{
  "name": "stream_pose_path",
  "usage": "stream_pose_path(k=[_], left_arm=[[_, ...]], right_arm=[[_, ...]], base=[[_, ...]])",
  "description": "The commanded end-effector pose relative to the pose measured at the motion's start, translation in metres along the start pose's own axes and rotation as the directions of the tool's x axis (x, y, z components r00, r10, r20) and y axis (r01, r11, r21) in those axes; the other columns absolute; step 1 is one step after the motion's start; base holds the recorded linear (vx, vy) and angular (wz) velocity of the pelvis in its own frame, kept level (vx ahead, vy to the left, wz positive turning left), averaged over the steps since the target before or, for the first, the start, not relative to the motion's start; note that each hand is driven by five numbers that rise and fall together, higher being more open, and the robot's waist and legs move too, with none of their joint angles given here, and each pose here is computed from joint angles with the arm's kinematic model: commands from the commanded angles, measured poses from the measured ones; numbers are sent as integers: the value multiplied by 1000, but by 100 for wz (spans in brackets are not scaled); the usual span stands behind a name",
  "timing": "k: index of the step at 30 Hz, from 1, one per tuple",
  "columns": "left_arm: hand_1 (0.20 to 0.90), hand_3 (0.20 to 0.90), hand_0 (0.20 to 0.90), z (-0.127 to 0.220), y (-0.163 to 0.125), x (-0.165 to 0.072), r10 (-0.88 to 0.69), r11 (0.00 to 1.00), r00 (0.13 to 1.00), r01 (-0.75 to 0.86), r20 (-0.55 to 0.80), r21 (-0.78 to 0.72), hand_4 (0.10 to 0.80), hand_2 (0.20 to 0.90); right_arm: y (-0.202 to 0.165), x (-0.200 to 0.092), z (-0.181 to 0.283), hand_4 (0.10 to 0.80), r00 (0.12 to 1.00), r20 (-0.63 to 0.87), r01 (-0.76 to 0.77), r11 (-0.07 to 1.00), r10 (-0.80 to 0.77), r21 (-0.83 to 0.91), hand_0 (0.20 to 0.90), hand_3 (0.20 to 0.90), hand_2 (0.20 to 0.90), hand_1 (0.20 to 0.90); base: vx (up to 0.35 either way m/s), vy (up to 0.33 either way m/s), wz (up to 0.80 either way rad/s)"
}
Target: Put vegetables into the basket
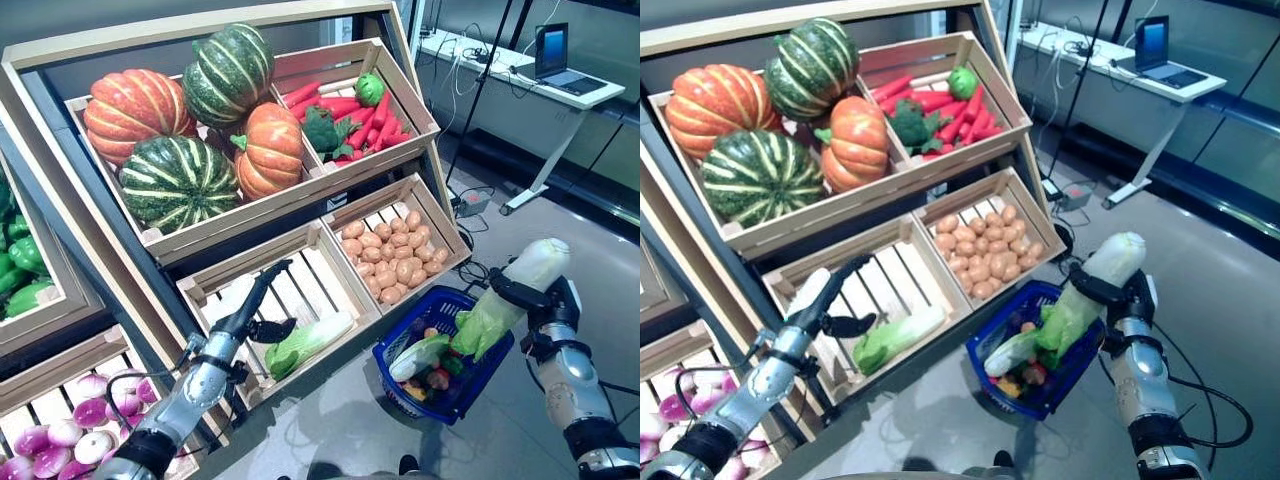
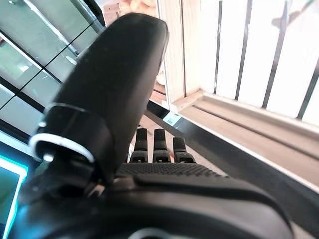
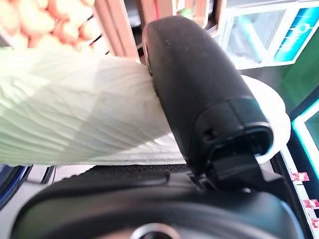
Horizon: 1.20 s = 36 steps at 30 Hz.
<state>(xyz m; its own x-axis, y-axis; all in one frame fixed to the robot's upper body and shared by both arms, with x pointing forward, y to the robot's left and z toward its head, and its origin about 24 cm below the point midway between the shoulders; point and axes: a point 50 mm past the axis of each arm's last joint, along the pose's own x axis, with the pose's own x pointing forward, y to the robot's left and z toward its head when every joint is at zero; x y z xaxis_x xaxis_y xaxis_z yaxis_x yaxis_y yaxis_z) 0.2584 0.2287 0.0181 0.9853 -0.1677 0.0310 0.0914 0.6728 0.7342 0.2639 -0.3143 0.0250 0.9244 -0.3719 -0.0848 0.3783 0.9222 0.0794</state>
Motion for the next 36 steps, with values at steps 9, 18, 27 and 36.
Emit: stream_pose_path(k=[9, 18, 27, 36], left_arm=[[900, 900, 900, 96, 102, 87, 332, 929, 877, -369, 348, 43, 800, 900], [900, 900, 900, 130, 134, 97, 411, 884, 785, -467, 463, 7, 800, 900], [900, 900, 900, 144, 144, 95, 471, 855, 711, -514, 521, -71, 800, 900], [900, 900, 900, 157, 150, 99, 479, 845, 680, -528, 555, -82, 800, 900]], right_arm=[[31, 63, 162, 400, 836, 519, 177, 983, -178, 52, 300, 300, 300, 300], [18, 71, 185, 400, 814, 511, 202, 959, -276, 197, 300, 300, 300, 300], [7, 78, 201, 400, 812, 466, 229, 926, -353, 301, 300, 300, 300, 300], [7, 84, 195, 800, 868, 370, 132, 873, -330, 469, 900, 900, 900, 900]], base=[[-270, -31, 8], [-113, -2, 13], [-18, 26, 8], [-7, 5, 2]])
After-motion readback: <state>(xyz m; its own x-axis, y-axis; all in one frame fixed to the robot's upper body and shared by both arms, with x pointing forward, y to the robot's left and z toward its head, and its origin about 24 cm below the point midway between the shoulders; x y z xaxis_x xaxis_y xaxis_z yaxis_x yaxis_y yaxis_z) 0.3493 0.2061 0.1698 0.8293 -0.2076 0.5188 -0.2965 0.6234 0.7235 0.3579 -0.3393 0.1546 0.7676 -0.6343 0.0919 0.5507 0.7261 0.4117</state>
